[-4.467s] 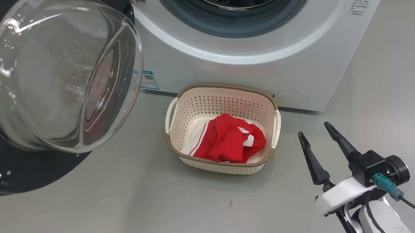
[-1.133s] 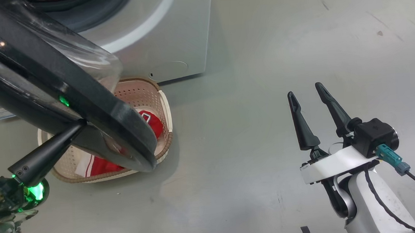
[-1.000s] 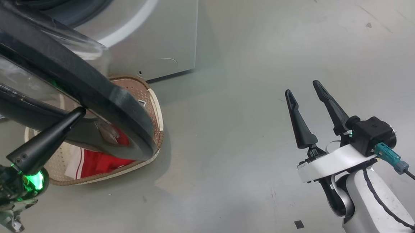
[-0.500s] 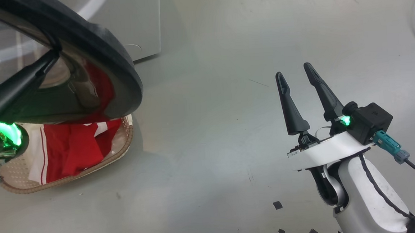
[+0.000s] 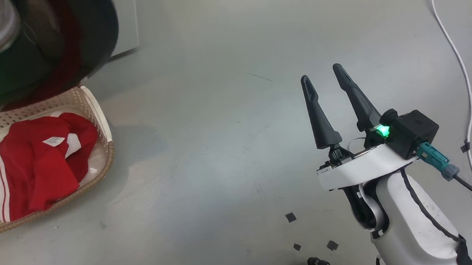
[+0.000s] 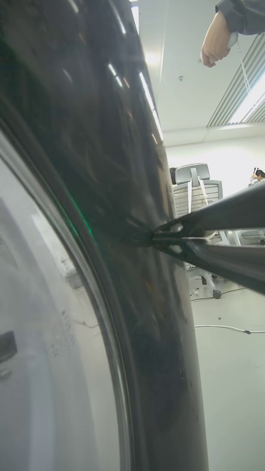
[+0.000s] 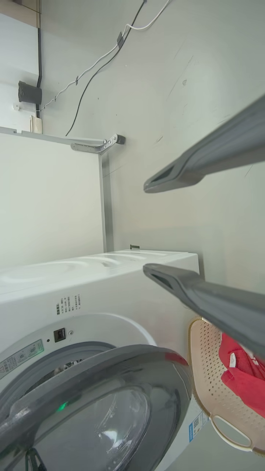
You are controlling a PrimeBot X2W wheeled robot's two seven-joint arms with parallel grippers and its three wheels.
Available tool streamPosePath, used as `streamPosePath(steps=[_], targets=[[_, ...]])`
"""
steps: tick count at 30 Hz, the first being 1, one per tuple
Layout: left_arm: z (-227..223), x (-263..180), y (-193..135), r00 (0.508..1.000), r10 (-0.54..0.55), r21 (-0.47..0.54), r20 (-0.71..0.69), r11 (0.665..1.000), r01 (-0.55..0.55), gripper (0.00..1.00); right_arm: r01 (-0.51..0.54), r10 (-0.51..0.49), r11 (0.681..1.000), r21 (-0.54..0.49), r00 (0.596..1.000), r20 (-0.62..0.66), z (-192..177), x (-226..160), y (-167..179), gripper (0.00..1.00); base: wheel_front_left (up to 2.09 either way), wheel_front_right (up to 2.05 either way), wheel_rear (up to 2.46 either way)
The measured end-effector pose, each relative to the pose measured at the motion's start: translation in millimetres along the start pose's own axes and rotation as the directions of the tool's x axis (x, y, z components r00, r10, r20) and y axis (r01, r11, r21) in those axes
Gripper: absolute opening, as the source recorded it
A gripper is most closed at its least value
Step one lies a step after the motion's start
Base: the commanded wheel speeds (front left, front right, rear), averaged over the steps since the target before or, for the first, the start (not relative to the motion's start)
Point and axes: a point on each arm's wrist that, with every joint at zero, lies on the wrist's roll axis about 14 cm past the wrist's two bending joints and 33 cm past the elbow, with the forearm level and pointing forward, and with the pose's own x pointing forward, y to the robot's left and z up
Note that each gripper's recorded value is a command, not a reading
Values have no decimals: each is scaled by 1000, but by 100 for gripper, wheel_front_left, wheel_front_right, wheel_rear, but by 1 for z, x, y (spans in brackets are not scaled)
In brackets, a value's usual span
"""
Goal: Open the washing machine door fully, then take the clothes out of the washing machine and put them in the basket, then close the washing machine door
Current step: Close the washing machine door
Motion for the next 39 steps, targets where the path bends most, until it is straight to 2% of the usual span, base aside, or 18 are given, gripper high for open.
streamPosePath(steps=[6, 14, 24, 32, 39], targets=[[14, 20, 14, 999, 18, -28, 40, 999, -17, 0, 27, -27, 1000, -4, 1000, 3, 2, 0, -7, 100, 0, 0, 0], [36, 31, 20, 990, 65, 5, 127, 998, -66, 0, 28, -28, 1000, -8, 1000, 2, 2, 0, -6, 100, 0, 0, 0], [29, 39, 26, 987, 109, -10, 116, 994, -108, 0, 24, -24, 1000, -9, 999, 22, 8, 3, -3, 100, 0, 0, 0], [22, 35, 20, 987, 95, -54, 128, 995, -89, 0, 17, -15, 999, -36, 999, 39, 11, 9, -2, 100, 0, 0, 0], [31, 3, 18, 974, 95, -7, 206, 995, -96, 0, -14, 16, 999, -45, 999, 35, 7, 16, 8, 100, 0, 0, 0]])
